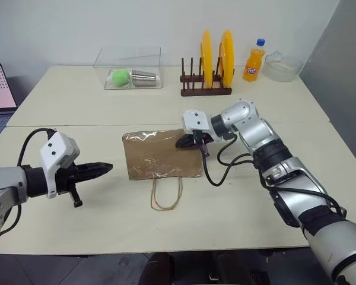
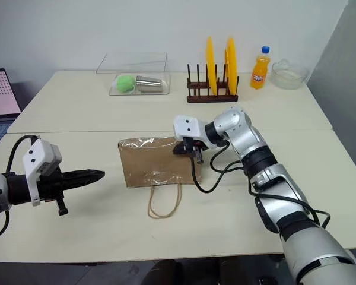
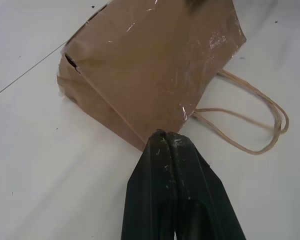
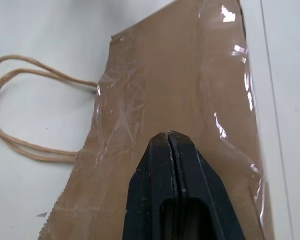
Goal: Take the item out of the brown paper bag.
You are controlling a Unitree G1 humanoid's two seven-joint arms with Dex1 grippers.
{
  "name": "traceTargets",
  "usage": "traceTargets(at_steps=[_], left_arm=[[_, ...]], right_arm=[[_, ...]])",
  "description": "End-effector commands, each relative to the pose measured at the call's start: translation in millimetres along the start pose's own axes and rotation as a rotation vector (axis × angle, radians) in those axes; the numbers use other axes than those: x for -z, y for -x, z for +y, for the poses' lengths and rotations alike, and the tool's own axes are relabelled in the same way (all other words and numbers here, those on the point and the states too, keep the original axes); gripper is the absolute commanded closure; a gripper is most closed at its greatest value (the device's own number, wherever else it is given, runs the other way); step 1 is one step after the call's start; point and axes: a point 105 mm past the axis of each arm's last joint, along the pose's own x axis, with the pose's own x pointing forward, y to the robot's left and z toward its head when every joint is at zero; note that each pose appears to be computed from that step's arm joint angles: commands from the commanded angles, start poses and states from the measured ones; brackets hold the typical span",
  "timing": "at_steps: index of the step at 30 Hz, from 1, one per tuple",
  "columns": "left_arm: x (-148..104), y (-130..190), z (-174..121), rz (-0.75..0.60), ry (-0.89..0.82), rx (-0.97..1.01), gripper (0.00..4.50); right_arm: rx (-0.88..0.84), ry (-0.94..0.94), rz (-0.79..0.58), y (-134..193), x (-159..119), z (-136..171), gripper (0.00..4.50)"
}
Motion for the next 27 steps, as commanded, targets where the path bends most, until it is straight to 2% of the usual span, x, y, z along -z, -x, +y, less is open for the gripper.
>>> traceTargets(at_steps=[1, 4, 8, 16, 25, 27], left_arm=[[-9.7, -0.1, -3.7, -0.007, -0.06, 0.024, 4.5], [-11.6, -2.3, -4.0, -0.019, -0.07, 0.035, 4.5], [-16.8, -5.9, -7.6, -0.044, -0.1, 0.065, 4.5], [-20.2, -11.9, -7.3, -0.063, -0.131, 0.088, 4.5], [-23.4, -13.6, -12.0, -0.087, -0.114, 0.112, 4.5], [-22.8, -13.7, -12.8, -0.083, -0.112, 0.114, 4.1]], right_arm=[[0.054, 0.052, -0.055, 14.9, -21.6, -8.1, 4.47], [0.102, 0.068, -0.106, 27.8, -36.1, -11.5, 4.47], [0.135, 0.038, -0.198, 48.4, -48.2, 1.6, 4.47], [0.205, -0.174, -0.283, 69.9, -33.7, 44.7, 4.47], [0.337, -0.342, -0.335, 91.8, -25.8, 70.8, 4.47], [0.347, -0.358, -0.33, 93.5, -23.8, 74.3, 4.5]])
